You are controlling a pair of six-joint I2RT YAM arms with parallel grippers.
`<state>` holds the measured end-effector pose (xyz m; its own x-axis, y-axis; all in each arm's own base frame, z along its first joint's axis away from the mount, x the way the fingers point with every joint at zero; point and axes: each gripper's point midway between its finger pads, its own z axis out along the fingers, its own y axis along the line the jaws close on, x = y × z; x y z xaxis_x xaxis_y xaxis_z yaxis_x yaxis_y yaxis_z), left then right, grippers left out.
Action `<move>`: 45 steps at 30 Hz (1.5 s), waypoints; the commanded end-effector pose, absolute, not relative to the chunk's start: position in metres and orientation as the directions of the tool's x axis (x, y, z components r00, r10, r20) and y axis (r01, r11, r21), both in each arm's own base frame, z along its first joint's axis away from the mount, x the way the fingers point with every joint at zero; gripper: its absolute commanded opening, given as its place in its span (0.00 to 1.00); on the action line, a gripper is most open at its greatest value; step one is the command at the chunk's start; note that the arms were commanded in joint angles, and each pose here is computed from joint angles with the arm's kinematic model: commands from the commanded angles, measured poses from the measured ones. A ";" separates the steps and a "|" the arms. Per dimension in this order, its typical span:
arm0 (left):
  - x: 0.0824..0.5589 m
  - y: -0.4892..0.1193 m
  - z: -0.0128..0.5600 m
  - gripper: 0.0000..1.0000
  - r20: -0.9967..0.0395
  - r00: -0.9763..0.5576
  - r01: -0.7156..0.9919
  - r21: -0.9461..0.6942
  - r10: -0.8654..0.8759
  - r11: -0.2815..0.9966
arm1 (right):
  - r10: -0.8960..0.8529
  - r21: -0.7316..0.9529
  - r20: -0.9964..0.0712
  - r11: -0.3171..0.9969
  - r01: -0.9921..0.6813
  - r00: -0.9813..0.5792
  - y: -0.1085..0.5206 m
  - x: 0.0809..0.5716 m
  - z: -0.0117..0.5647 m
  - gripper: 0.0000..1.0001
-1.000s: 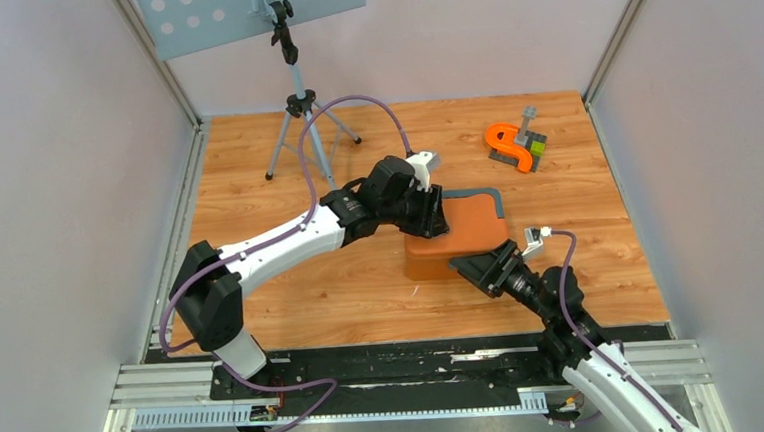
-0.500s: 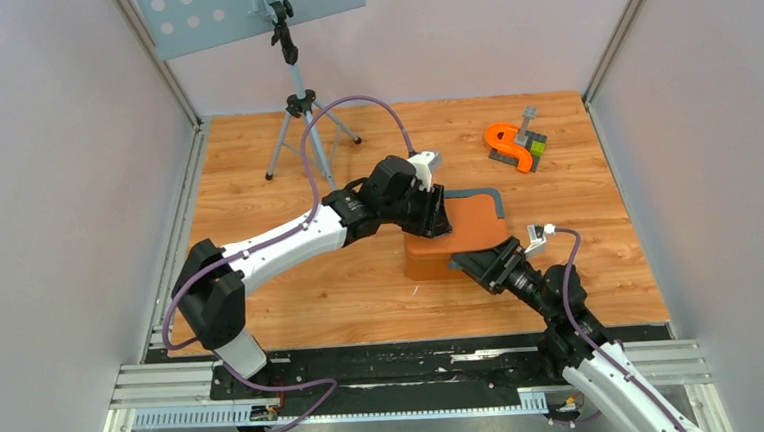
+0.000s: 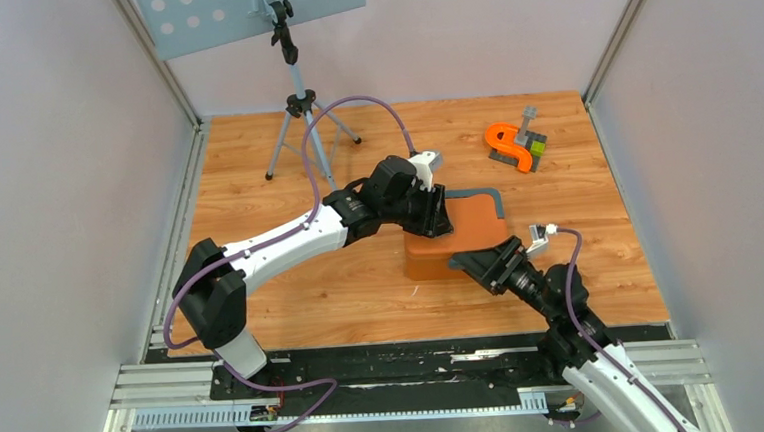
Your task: Organize the medicine kit
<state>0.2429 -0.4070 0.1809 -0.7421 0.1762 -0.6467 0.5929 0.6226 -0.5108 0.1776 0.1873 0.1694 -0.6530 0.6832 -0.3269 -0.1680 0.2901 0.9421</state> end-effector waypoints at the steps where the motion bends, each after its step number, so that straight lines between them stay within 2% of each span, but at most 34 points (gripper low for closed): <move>1: 0.212 -0.366 0.094 0.52 -0.424 -0.847 0.500 -0.426 0.321 0.754 | 0.711 0.939 -0.337 0.206 -0.276 -0.617 0.189 0.177 0.225 0.82; 38: 0.212 -0.367 0.096 0.52 -0.433 -0.843 0.505 -0.431 0.319 0.748 | 0.695 0.940 -0.342 0.255 -0.229 -0.632 0.180 0.164 0.237 0.77; 45: 0.211 -0.366 0.094 0.52 -0.430 -0.845 0.502 -0.433 0.318 0.749 | 0.681 0.938 -0.345 0.222 -0.267 -0.646 0.187 0.163 0.242 0.77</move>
<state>0.2430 -0.4081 0.1807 -0.7401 0.1731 -0.6499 0.5956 0.6174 -0.5139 0.1688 0.1796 0.2119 -0.6390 0.6950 -0.3295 -0.1710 0.2894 0.9418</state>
